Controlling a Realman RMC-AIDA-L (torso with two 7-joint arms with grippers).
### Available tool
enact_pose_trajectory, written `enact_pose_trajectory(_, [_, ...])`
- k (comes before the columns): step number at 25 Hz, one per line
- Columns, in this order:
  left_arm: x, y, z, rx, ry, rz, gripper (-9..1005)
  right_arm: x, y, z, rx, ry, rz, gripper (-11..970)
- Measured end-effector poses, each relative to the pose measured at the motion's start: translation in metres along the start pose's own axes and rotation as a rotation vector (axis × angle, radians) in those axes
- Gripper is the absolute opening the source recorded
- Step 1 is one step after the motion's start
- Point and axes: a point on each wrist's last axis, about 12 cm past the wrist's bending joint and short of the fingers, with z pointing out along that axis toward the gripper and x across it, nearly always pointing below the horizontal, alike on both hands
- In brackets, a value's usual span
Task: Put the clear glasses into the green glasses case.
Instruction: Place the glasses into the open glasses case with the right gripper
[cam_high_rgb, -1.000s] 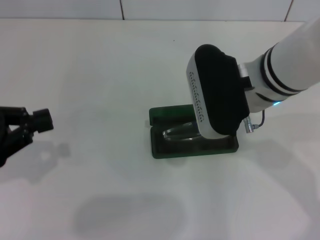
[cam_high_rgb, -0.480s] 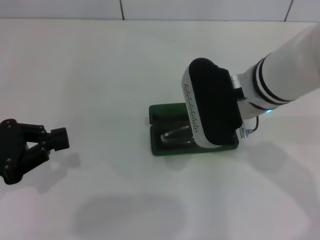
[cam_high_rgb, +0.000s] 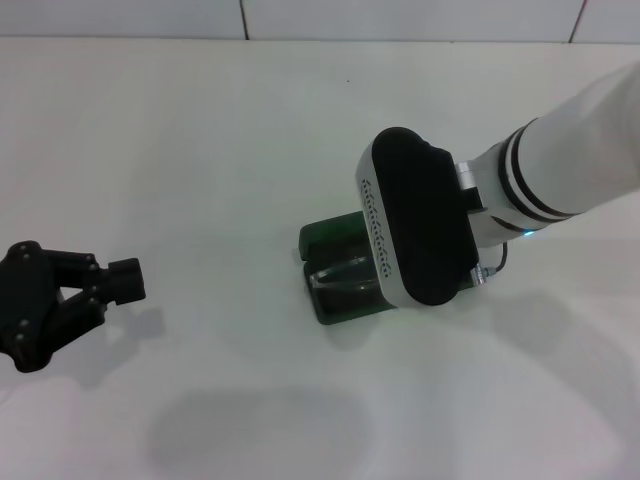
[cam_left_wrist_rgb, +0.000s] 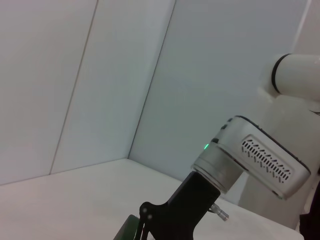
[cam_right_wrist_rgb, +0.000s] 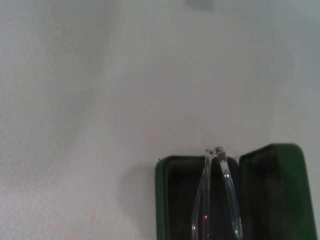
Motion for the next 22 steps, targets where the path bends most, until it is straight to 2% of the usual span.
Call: enact_pose_trajectory(22, [-0.0007, -0.0005, -0.0003, 0.000, -0.011, 0.000, 90, 0.0002, 0.0041, -0.0056, 0.017, 0.041, -0.017, 104])
